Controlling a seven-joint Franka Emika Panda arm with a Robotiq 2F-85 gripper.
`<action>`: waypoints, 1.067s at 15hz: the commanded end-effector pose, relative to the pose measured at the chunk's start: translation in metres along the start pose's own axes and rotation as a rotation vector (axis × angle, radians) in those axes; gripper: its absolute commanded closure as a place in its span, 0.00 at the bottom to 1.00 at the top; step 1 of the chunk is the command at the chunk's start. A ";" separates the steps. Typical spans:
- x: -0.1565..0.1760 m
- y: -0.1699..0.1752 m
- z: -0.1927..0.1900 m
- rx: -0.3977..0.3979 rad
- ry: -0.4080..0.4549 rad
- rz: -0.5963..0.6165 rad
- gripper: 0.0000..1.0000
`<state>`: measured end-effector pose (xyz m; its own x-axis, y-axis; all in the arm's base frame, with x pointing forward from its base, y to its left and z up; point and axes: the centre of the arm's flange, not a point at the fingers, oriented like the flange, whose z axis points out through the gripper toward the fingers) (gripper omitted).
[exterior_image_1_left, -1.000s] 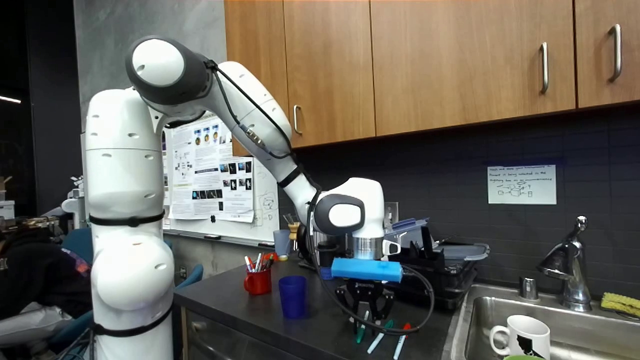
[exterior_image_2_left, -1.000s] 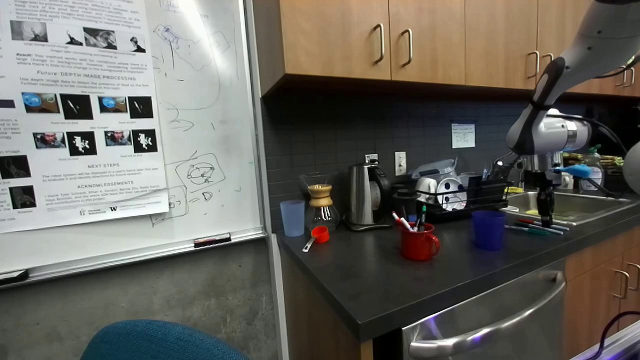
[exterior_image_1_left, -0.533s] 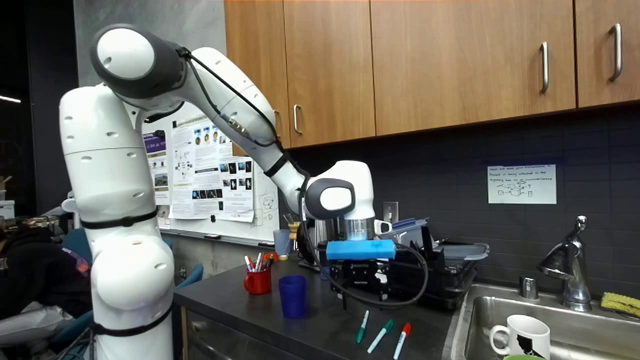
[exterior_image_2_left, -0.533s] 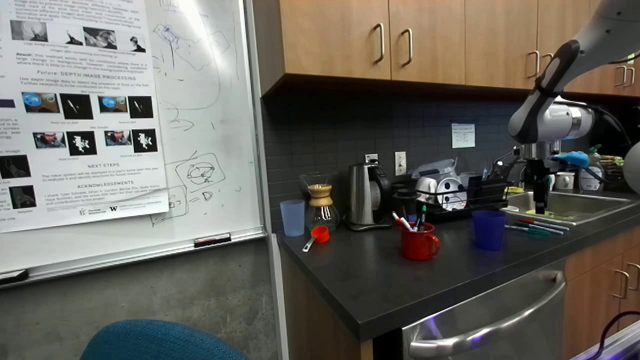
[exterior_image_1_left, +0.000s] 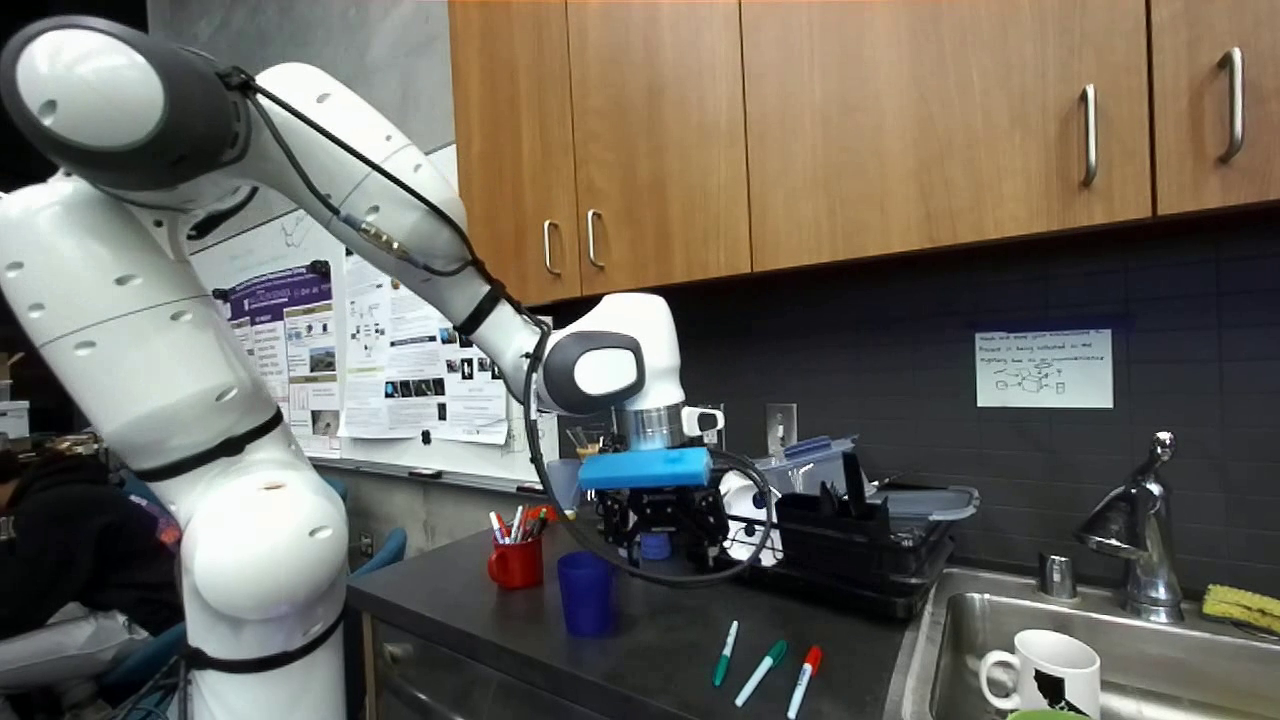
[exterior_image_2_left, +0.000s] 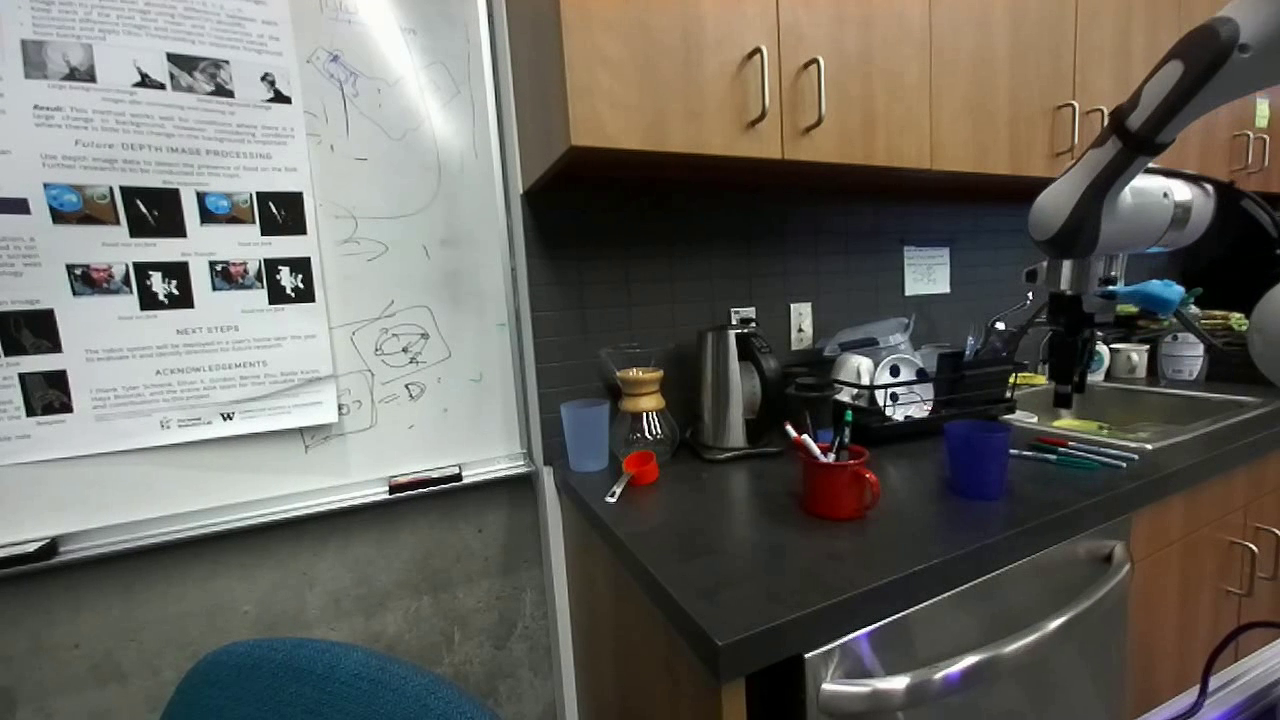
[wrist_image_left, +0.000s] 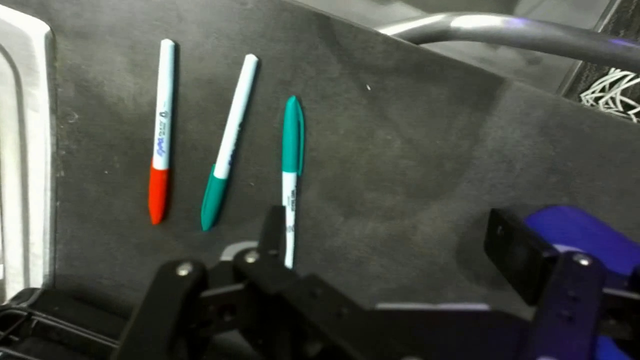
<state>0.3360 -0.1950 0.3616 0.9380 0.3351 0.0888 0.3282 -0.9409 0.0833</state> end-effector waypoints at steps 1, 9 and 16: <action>0.001 -0.051 -0.034 -0.041 0.032 0.044 0.00; 0.072 -0.160 -0.066 -0.133 0.040 0.010 0.00; 0.089 -0.186 -0.066 -0.137 0.063 -0.037 0.00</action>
